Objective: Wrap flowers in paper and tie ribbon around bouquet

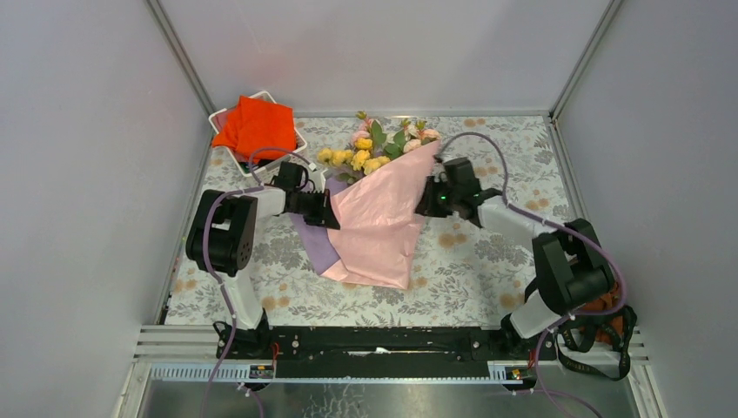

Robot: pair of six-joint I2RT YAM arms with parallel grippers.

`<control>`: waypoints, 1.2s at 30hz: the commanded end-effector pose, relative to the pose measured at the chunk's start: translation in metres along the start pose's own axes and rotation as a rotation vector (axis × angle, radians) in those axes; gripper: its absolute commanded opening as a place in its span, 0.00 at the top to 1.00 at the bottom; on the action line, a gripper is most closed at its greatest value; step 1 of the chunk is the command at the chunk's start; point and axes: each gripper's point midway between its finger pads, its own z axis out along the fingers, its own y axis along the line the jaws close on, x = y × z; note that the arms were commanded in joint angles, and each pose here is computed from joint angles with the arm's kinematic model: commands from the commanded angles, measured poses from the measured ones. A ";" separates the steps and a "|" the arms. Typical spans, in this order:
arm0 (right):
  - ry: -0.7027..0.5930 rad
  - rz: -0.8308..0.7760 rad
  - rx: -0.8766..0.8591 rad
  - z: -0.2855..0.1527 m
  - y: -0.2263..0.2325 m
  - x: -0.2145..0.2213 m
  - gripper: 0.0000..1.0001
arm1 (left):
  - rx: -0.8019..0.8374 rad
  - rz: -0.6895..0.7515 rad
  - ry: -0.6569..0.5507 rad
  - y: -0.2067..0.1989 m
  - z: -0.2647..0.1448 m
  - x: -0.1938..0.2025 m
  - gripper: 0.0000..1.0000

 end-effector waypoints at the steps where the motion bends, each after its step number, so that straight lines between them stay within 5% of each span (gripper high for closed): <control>1: -0.086 -0.216 -0.238 -0.021 0.121 0.006 0.80 | -0.060 -0.039 0.014 0.015 0.002 0.014 1.00; 6: 0.119 -0.109 -0.451 0.021 0.177 0.072 1.00 | -0.113 -0.043 -0.008 0.021 -0.001 0.006 0.95; 11: 0.248 -0.013 -0.372 0.067 0.156 0.107 1.00 | -0.176 -0.006 -0.083 0.019 -0.032 -0.022 0.34; 17: 0.278 -0.015 -0.291 0.074 0.136 0.120 1.00 | -0.395 -0.229 -0.329 0.059 -0.121 -0.044 0.02; 20: 0.284 -0.016 -0.292 0.074 0.136 0.122 1.00 | -0.464 -0.399 -0.386 0.084 -0.136 -0.023 0.02; 26: 0.276 -0.022 -0.309 0.072 0.139 0.120 1.00 | -0.384 -0.600 -0.306 0.083 -0.102 0.018 0.01; 36: 0.277 -0.034 -0.330 0.072 0.143 0.118 1.00 | -0.365 -0.571 -0.300 0.094 -0.061 0.019 0.02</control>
